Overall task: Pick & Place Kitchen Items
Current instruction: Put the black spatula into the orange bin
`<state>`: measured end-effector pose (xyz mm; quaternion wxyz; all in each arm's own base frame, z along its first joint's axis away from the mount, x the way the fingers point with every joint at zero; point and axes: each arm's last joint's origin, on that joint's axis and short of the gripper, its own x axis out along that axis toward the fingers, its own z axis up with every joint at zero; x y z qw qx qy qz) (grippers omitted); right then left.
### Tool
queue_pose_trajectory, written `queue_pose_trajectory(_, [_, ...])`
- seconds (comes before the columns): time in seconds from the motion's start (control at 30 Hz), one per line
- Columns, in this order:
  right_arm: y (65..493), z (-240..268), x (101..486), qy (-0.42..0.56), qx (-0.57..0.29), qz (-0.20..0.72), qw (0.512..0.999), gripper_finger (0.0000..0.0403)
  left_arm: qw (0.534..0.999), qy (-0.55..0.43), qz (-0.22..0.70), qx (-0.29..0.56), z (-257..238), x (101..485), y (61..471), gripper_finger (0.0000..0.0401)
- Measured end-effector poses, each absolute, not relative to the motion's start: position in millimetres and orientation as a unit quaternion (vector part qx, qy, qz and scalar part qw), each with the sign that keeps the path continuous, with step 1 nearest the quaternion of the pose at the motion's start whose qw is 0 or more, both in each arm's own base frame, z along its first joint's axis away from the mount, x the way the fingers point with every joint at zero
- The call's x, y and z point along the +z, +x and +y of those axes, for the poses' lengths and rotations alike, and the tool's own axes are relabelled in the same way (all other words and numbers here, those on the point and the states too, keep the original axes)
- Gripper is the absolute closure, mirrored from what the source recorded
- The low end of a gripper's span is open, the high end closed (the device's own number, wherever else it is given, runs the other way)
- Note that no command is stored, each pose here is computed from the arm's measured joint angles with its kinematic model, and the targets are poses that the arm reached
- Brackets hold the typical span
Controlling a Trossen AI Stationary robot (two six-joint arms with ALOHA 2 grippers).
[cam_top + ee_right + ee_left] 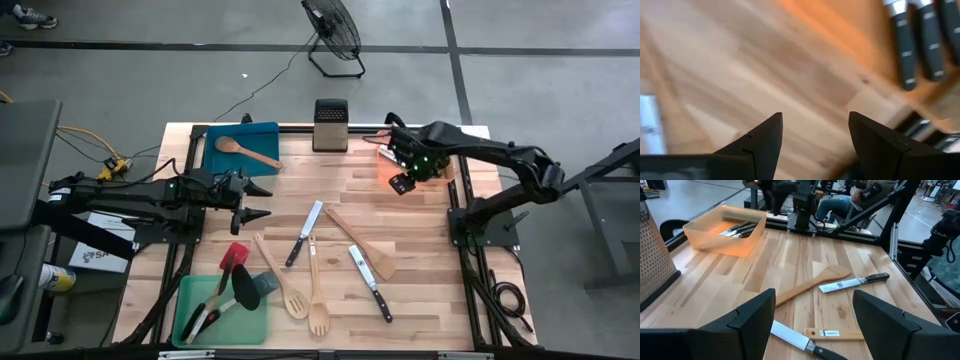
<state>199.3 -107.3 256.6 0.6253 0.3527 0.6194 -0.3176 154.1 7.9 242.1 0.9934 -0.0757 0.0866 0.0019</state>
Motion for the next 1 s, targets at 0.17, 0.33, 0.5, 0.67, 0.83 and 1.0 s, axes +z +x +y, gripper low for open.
queue_pose_trajectory(0.17, [207.8, -70.1, 266.0, 0.364, -0.314, 0.604, 0.636, 0.0184, 0.993, -0.074, 0.09, 0.002, 7.9, 241.6, 154.0, 0.0139])
queue_pose_trajectory(0.33, [216.2, -26.6, 268.5, 0.368, -0.308, 0.603, 0.637, 0.0184, 0.993, -0.071, 0.091, 0.002, 7.9, 241.3, 154.0, 0.0139])
queue_pose_trajectory(0.5, [224.7, 16.0, 267.4, 0.382, -0.296, 0.592, 0.645, 0.0184, 0.993, -0.071, 0.097, 0.002, 7.8, 240.1, 153.8, 0.0139])
queue_pose_trajectory(0.67, [232.6, 55.5, 270.0, 0.407, -0.26, 0.553, 0.679, 0.0184, 0.993, -0.07, 0.097, 0.002, 7.8, 240.2, 153.8, 0.0139])
queue_pose_trajectory(0.83, [239.2, 91.6, 272.6, 0.422, -0.209, 0.51, 0.72, 0.0184, 0.993, -0.07, 0.096, 0.002, 7.8, 240.3, 153.8, 0.0139])
queue_pose_trajectory(1.0, [250.6, 125.2, 263.9, 0.426, -0.16, 0.492, 0.742, 0.0184, 0.993, -0.07, 0.096, 0.002, 7.8, 240.3, 153.8, 0.0139])
